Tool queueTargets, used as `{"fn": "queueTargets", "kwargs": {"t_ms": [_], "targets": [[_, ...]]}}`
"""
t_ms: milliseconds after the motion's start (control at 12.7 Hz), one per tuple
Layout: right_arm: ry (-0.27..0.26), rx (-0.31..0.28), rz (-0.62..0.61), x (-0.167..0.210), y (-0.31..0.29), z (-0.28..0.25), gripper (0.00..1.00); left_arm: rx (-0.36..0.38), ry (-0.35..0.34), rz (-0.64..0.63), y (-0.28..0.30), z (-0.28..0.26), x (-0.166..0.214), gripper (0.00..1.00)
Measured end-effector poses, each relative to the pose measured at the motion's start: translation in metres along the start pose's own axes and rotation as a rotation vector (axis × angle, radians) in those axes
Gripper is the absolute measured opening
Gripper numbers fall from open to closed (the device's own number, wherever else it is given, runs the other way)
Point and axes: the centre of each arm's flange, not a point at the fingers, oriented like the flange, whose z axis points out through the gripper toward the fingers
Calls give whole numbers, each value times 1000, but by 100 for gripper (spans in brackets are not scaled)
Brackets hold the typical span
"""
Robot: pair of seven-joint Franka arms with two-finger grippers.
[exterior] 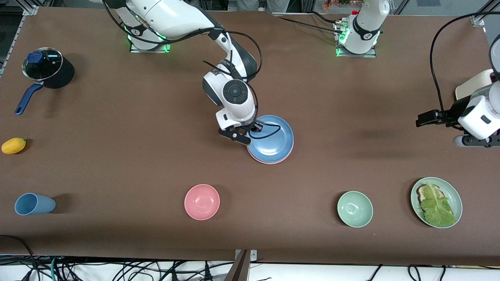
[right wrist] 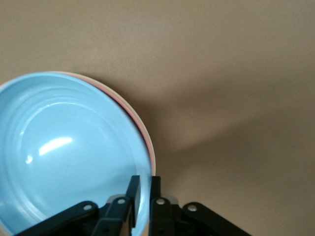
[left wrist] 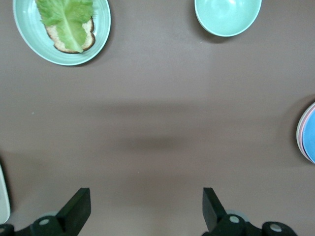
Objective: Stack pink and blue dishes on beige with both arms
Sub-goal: 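Open the right gripper and lift it away from the blue plate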
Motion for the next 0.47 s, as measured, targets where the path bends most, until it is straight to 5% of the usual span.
{"fn": "queueTargets", "kwargs": {"t_ms": [157,471], "targets": [[31,-7,10,16,4,-16,41,10,37,1,4,-23,-12,100],[89,-111,-80,91,43,-107,85,13,64,5,7,-40,-23,100]]}}
